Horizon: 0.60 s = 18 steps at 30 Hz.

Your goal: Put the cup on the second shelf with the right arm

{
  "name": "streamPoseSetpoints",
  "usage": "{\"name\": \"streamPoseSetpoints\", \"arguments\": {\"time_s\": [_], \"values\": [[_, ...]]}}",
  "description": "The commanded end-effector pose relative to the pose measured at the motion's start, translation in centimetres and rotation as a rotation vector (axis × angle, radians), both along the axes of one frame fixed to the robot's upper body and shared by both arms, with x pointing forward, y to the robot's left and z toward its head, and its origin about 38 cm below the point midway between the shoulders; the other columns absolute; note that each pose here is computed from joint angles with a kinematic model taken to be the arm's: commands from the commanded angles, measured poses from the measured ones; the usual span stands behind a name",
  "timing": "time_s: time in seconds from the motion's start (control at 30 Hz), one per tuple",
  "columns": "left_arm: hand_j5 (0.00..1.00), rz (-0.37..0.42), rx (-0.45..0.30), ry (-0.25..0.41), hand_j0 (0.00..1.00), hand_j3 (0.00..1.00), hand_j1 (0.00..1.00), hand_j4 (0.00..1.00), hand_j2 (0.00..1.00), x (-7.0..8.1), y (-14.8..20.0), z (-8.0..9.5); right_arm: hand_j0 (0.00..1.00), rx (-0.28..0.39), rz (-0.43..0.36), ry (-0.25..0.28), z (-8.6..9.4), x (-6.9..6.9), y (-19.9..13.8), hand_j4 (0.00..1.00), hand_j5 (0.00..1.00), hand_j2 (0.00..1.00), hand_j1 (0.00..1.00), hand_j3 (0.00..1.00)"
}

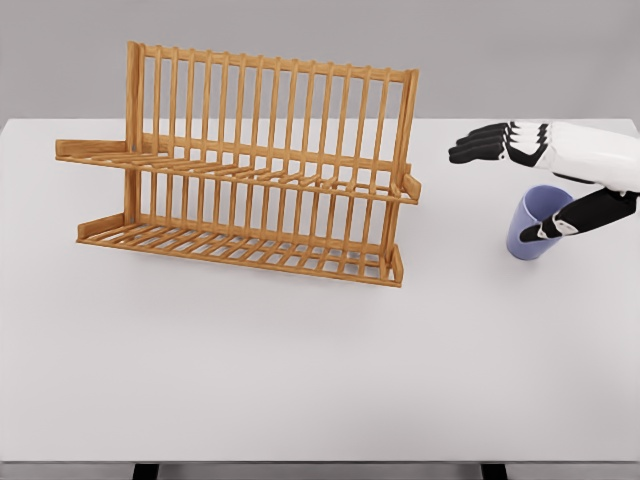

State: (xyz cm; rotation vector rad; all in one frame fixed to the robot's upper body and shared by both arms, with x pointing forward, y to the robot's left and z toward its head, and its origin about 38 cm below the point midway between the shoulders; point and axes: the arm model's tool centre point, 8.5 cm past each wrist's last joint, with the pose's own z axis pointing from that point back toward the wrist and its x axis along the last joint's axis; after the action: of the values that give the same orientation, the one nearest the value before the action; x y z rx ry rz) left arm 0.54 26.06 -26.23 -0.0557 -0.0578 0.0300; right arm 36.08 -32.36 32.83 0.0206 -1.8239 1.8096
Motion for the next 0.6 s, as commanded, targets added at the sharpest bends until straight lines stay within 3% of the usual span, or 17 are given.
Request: {"name": "streamPoseSetpoints", "arguments": {"time_s": [0.0, 0.17, 0.27, 0.33, 0.4, 0.5, 0.57], "values": [[1.0, 0.0, 0.0, -0.001, 1.0, 1.0, 1.0, 1.0, 1.0, 0.0, 0.0, 0.0, 1.0, 0.006, -0.002, 0.004, 0.1, 0.0, 0.0, 1.0, 1.0, 1.0, 1.0, 1.0], [1.0, 0.0, 0.0, 0.0, 1.0, 1.0, 1.0, 1.0, 1.0, 0.0, 0.0, 0.0, 1.0, -0.083, -0.037, -0.041, 0.9, -0.2, -1.2, 1.0, 1.0, 1.0, 1.0, 1.0], [1.0, 0.0, 0.0, 0.0, 1.0, 1.0, 1.0, 1.0, 1.0, 0.0, 0.0, 0.0, 1.0, -0.089, -0.049, -0.055, 0.9, -0.1, -1.4, 1.0, 1.0, 1.0, 1.0, 1.0], [1.0, 0.0, 0.0, -0.001, 1.0, 1.0, 1.0, 1.0, 1.0, 0.0, 0.0, 0.0, 1.0, -0.078, -0.079, -0.011, 0.6, -0.1, -1.8, 1.0, 1.0, 1.0, 1.0, 1.0], [1.0, 0.0, 0.0, 0.0, 1.0, 1.0, 1.0, 1.0, 1.0, 0.0, 0.0, 0.0, 1.0, 0.079, -0.1, 0.109, 0.9, 0.1, -2.1, 1.0, 1.0, 1.0, 1.0, 1.0], [1.0, 0.0, 0.0, 0.0, 1.0, 1.0, 1.0, 1.0, 1.0, 0.0, 0.0, 0.0, 1.0, 0.169, -0.14, 0.215, 0.9, 0.3, -2.7, 1.0, 1.0, 1.0, 1.0, 1.0], [1.0, 0.0, 0.0, 0.0, 1.0, 1.0, 1.0, 1.0, 1.0, 0.0, 0.0, 0.0, 1.0, 0.169, -0.14, 0.215, 0.9, 0.3, -2.7, 1.0, 1.0, 1.0, 1.0, 1.0]]}}
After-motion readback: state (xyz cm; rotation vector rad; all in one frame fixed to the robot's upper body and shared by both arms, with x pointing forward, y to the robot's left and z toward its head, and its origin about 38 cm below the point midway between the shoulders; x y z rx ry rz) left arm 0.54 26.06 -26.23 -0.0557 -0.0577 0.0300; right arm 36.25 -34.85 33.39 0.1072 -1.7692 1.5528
